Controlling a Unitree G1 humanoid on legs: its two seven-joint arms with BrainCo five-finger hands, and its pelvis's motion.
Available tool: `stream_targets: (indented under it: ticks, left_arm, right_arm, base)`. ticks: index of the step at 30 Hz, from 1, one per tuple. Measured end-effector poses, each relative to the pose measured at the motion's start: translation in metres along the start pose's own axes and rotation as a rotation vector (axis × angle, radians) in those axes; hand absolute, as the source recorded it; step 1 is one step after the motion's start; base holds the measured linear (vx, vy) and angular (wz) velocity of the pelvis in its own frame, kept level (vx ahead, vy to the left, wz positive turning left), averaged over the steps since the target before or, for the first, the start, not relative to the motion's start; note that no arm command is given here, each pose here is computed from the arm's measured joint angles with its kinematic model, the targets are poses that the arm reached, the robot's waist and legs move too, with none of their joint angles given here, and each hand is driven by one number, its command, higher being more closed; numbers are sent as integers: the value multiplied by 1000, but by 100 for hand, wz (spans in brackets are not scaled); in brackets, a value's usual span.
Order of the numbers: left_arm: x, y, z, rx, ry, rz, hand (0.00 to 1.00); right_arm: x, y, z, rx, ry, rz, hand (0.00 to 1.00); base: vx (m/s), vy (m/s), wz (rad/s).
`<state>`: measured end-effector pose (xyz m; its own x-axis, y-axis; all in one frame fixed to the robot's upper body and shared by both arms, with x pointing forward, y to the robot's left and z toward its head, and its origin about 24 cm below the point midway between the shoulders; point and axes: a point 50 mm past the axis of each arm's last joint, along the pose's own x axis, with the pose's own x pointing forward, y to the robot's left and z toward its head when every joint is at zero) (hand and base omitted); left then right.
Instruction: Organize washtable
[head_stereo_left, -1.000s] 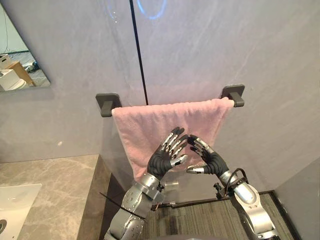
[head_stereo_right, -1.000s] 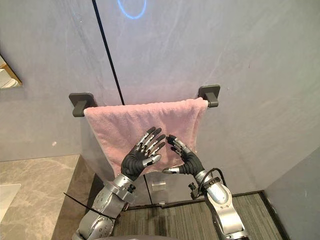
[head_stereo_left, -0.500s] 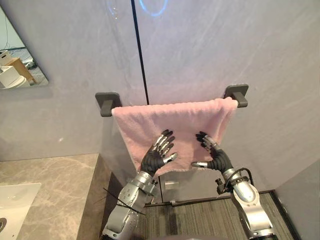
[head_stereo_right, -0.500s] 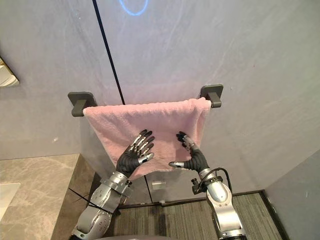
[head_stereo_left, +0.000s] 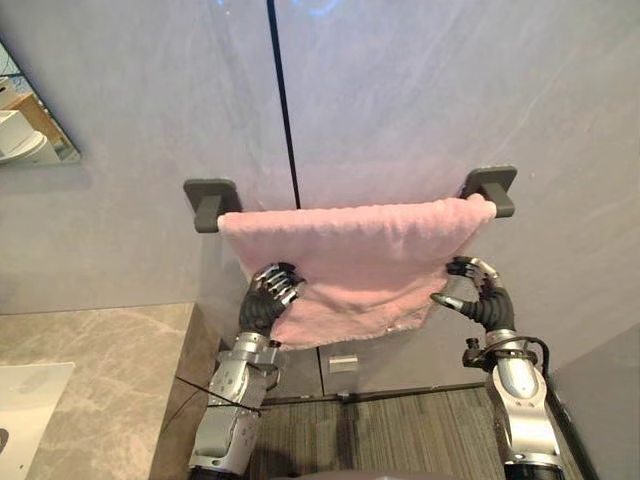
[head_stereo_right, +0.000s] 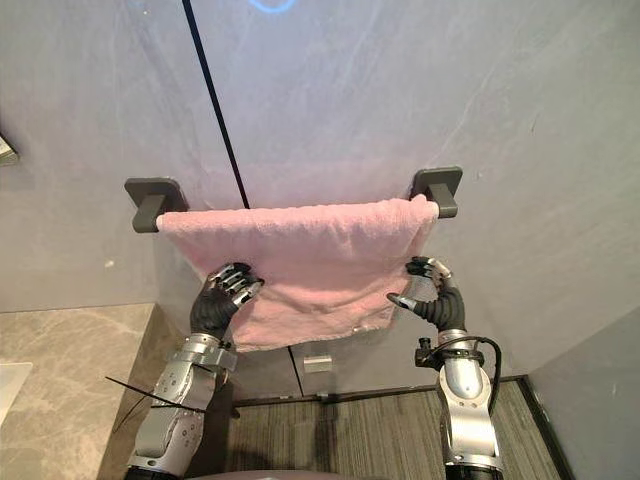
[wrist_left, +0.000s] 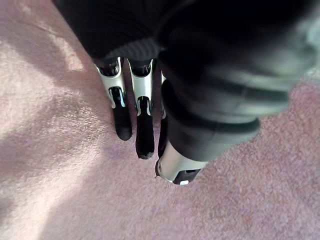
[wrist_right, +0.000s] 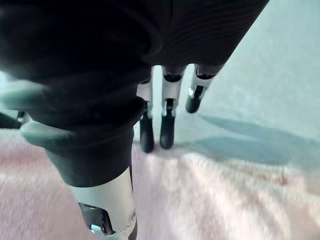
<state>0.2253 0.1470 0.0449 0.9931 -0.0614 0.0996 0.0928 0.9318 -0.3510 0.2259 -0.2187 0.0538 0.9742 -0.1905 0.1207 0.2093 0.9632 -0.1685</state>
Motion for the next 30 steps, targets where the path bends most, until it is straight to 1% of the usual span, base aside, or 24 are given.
stream_targets:
  ticks: [2,6,13,17,21,23,27,30]
  left_arm:
    - [-1,6,2,3,-9,30,0]
    - [-10,16,-1,-9,-4,96,0]
    - [-49,23,-26,-52,117,193,0]
    - [-72,23,-42,-71,203,201,0]
    - [-85,26,-64,-77,313,210,0]
    - [-96,30,-79,-43,398,223,0]
    - [-109,35,-99,9,514,239,0]
    - [-115,39,-119,86,632,241,0]
  right_arm:
    - [-1,-6,-1,12,7,-52,0]
    - [-9,-12,-8,27,38,-102,0]
    - [-47,-13,-28,51,162,-145,0]
    - [-69,-3,-38,53,242,-100,0]
    - [-83,9,-49,31,314,-36,0]
    - [-95,19,-71,43,425,6,0]
    - [-111,30,-96,45,553,52,0]
    - [-128,38,-121,46,689,83,0]
  base:
    - [0,0,0]
    - [0,0,0]
    - [-3,-7,-3]
    - [-5,-4,-4]
    - [-33,-3,-1]
    - [-69,-18,-1]
    - [-10,-5,0]
    - [5,-6,-1]
